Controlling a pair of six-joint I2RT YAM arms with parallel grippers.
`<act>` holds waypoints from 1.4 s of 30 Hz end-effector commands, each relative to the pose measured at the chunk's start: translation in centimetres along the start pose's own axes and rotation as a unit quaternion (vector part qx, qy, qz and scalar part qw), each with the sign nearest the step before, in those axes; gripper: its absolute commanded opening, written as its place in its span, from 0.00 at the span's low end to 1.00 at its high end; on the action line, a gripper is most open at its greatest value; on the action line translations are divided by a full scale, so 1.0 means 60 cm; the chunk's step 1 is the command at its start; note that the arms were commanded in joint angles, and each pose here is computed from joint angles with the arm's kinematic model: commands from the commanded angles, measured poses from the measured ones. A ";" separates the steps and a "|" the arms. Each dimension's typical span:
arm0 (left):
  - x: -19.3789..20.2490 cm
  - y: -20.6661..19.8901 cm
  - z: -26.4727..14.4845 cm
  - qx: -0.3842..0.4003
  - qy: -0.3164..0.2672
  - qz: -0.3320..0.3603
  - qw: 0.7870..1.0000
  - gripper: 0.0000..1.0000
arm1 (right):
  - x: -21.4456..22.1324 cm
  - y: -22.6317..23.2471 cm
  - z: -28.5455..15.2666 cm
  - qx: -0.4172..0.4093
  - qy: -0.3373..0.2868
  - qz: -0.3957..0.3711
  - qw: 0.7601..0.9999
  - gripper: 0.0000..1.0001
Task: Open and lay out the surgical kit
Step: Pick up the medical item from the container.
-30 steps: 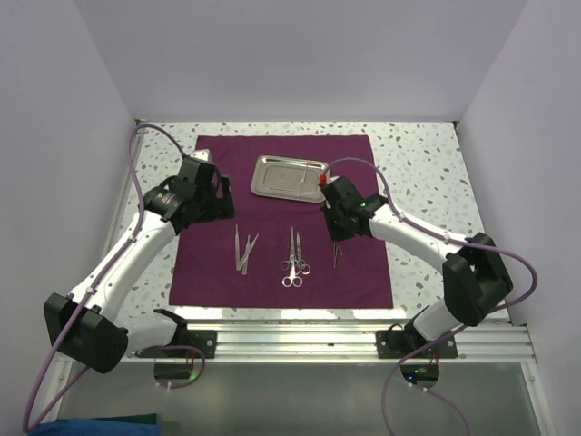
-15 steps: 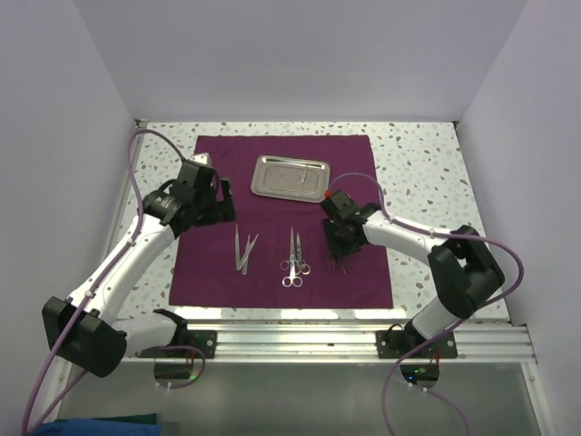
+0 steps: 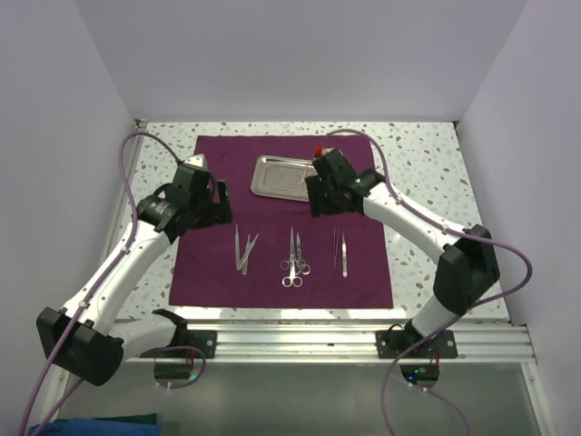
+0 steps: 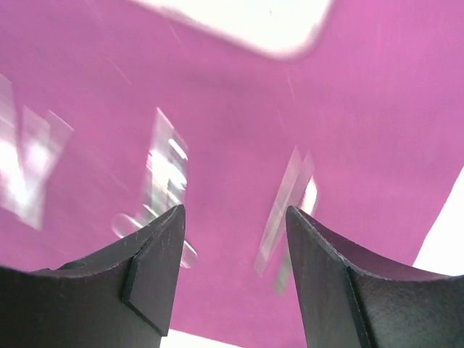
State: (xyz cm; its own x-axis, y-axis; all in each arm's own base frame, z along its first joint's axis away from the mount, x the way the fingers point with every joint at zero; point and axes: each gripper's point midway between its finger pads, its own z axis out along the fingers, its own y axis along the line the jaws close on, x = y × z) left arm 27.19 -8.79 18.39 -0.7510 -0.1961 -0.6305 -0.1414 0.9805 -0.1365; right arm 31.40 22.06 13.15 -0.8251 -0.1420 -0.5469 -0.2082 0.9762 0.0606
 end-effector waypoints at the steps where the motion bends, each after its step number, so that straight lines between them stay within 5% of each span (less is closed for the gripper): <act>1: -0.018 0.006 -0.006 -0.009 -0.019 -0.006 1.000 1.00 | -0.083 0.019 0.005 -0.002 -0.040 -0.002 0.999 0.62; 13: -0.009 0.029 -0.024 -0.024 -0.027 0.002 0.999 0.99 | -0.260 0.040 0.194 0.048 -0.059 0.034 0.996 0.61; 19: -0.002 0.031 -0.031 -0.017 -0.029 0.004 0.999 0.99 | -0.271 0.023 0.290 0.061 -0.061 0.069 0.994 0.61; 30: -0.007 0.046 -0.035 -0.033 -0.036 0.045 0.998 1.00 | -0.252 0.008 0.354 0.070 -0.051 0.101 0.991 0.59; 31: -0.007 0.047 -0.034 -0.033 -0.036 0.048 0.998 0.99 | -0.249 0.007 0.358 0.069 -0.049 0.104 0.991 0.57; 35: -0.006 0.046 -0.029 -0.034 -0.033 0.054 0.997 1.00 | -0.227 0.016 0.375 0.065 -0.033 0.111 0.991 0.21; 39: -0.004 0.044 -0.026 -0.029 -0.030 0.056 0.998 1.00 | -0.214 0.018 0.384 0.065 -0.023 0.113 0.991 0.02; 42: -0.002 0.045 -0.026 -0.030 -0.028 0.060 0.997 1.00 | -0.220 0.021 0.383 0.062 -0.030 0.113 0.991 0.00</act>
State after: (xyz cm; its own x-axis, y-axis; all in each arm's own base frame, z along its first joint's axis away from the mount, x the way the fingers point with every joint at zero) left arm 25.91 -6.65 19.46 -0.7270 -0.1002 -0.6793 -0.1001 0.9942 -0.0395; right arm 54.49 27.66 3.14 -0.7952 0.0751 -0.6017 0.0498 0.9970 0.0586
